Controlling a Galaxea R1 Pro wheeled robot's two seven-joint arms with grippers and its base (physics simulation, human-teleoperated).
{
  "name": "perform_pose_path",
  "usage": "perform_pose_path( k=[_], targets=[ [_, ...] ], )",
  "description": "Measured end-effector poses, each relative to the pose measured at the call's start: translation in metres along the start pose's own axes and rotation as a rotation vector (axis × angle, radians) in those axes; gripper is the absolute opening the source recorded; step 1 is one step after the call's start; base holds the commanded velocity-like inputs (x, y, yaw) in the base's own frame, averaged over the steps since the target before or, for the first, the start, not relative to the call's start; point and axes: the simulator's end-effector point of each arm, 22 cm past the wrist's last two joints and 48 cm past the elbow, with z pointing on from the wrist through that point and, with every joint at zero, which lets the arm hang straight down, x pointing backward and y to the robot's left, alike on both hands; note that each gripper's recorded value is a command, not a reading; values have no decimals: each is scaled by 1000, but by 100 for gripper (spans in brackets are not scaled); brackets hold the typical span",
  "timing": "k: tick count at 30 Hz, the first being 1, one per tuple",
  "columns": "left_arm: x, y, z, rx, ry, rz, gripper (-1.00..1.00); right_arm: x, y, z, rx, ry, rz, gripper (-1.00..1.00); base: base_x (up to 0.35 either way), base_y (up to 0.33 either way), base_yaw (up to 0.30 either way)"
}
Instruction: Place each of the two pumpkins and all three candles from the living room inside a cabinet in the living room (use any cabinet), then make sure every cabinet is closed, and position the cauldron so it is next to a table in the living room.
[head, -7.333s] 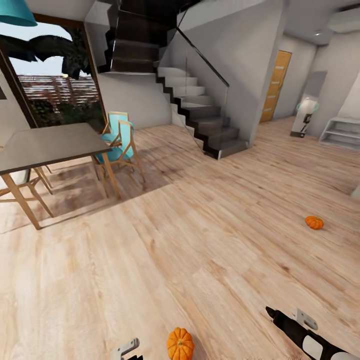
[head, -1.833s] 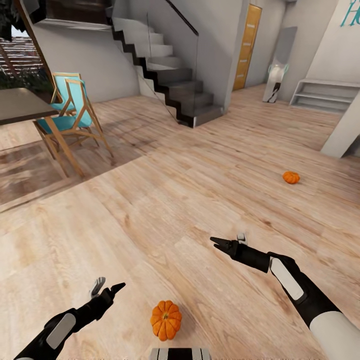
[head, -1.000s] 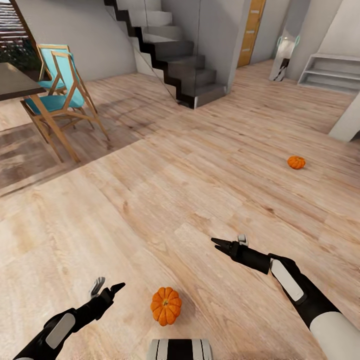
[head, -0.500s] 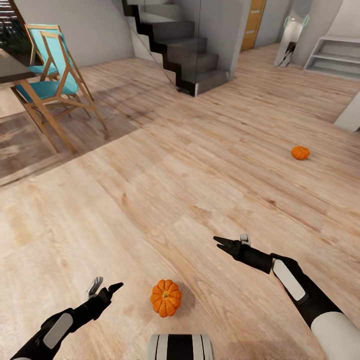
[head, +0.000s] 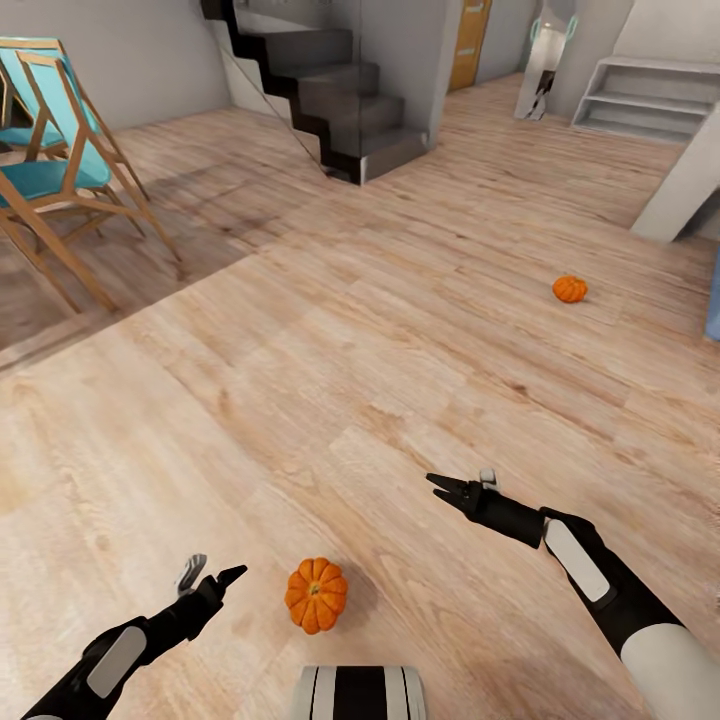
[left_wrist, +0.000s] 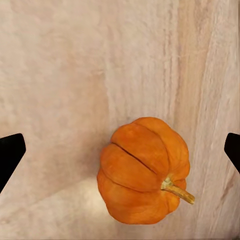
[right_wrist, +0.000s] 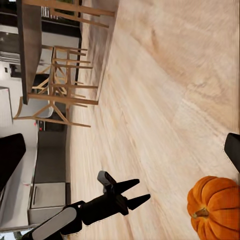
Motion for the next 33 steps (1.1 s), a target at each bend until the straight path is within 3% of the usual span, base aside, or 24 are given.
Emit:
perform_pose_path(
  k=[10, 17, 22, 25, 29, 31, 33],
  targets=[
    [9, 18, 6, -28, 20, -15, 100, 8, -18, 3, 10, 11, 31, 100, 0, 0, -75],
    [17, 30, 11, -48, 37, -27, 100, 6, -5, 0, -105, -4, 83, 100, 0, 0, -1],
    [22, 39, 14, -62, 48, -35, 100, 7, -2, 2, -141, -4, 106, 100, 0, 0, 0],
    [26, 44, 17, -69, 56, -39, 100, 5, 23, 6, -218, 17, 99, 100, 0, 0, 0],
    [31, 49, 20, -77, 66, -42, 100, 6, 93, 12, -358, 79, 0, 100, 0, 0, 0],
    [33, 52, 21, -81, 70, -44, 100, 8, 105, 11, -381, 94, -12, 100, 0, 0, 0],
    [35, 55, 22, -86, 75, -46, 100, 9, 103, 11, -376, 97, -7, 100, 0, 0, 0]
  ],
)
